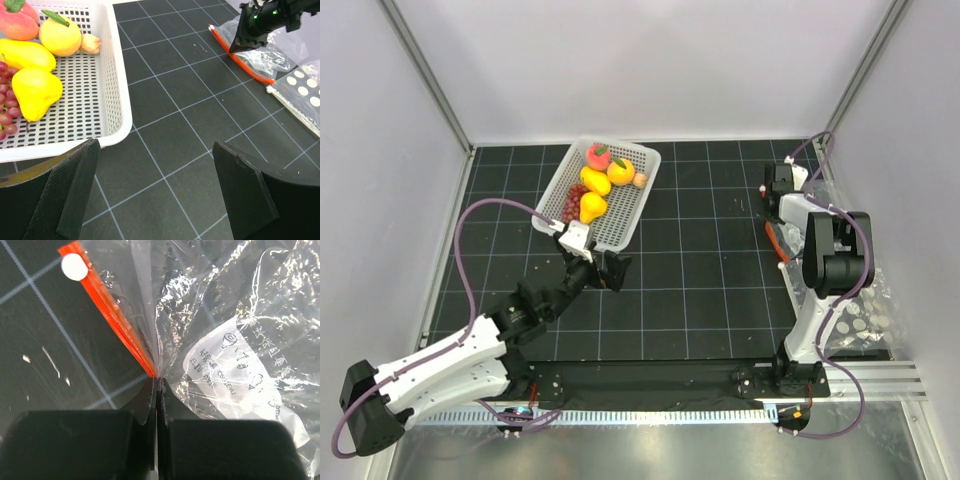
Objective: Place the food in the zip-top bag and seal the zipper
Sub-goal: Pick up the zipper food storage bag at the center of the board.
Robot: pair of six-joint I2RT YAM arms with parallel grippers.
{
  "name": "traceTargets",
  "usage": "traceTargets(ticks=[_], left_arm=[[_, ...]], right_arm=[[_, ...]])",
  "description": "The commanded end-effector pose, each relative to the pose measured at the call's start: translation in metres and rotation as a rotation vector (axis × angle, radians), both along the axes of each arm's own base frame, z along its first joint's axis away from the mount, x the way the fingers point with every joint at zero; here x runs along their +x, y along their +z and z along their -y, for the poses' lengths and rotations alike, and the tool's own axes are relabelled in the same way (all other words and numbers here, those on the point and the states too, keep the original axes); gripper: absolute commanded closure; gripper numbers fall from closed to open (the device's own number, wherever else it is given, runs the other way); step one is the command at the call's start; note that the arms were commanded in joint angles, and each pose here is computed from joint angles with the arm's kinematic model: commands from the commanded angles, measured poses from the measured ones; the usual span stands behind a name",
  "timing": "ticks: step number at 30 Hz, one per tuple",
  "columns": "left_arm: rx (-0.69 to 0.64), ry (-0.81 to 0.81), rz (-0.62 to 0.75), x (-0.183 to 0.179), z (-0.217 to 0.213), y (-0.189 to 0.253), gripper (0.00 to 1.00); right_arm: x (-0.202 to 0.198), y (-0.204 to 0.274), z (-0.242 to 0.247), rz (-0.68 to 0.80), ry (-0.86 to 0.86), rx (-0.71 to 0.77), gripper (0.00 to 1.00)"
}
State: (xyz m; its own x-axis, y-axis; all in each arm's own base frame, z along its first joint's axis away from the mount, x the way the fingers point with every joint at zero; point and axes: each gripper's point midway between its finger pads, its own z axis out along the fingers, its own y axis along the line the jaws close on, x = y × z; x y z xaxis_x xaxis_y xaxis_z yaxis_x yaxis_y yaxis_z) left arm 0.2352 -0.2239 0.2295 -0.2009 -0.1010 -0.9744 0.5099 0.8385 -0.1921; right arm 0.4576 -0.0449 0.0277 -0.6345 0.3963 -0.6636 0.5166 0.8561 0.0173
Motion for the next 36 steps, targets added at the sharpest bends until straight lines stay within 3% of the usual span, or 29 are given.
traceTargets(ticks=[1, 5, 9, 17, 18, 20, 21, 24, 36], left_arm=[[-0.051, -0.011, 0.038, 0.003, 0.007, 0.028, 0.0], [-0.036, 0.0, 0.022, 0.006, 0.009, 0.024, 0.0], [-0.025, 0.01, 0.009, 0.01, 0.011, 0.018, 0.0], [-0.012, 0.034, -0.026, 0.018, 0.017, 0.005, 0.0], [-0.016, 0.033, -0.029, 0.019, 0.018, 0.004, 0.0], [-0.019, 0.02, -0.043, 0.019, 0.023, -0.002, 0.0], [-0.031, -0.007, -0.041, 0.018, 0.029, -0.002, 0.0], [-0.042, -0.099, -0.051, 0.01, 0.045, -0.007, 0.0], [-0.107, -0.163, -0.007, 0.001, 0.052, 0.003, 0.0]], right_arm=[[0.003, 0.041, -0.021, 0.114, 0.038, 0.01, 0.99], [-0.001, 0.093, -0.061, 0.226, 0.107, -0.044, 0.99], [-0.012, 0.132, -0.114, 0.328, 0.204, 0.024, 0.99], [-0.08, 0.193, -0.214, 0.508, 0.471, 0.345, 0.99], [-0.092, 0.184, -0.218, 0.502, 0.483, 0.379, 0.99], [-0.11, 0.214, -0.233, 0.615, 0.553, 0.483, 0.99], [-0.121, 0.2, -0.237, 0.601, 0.571, 0.528, 0.99], [-0.145, 0.215, -0.257, 0.651, 0.662, 0.669, 0.99], [-0.198, 0.249, -0.313, 0.731, 0.965, 0.789, 0.99]])
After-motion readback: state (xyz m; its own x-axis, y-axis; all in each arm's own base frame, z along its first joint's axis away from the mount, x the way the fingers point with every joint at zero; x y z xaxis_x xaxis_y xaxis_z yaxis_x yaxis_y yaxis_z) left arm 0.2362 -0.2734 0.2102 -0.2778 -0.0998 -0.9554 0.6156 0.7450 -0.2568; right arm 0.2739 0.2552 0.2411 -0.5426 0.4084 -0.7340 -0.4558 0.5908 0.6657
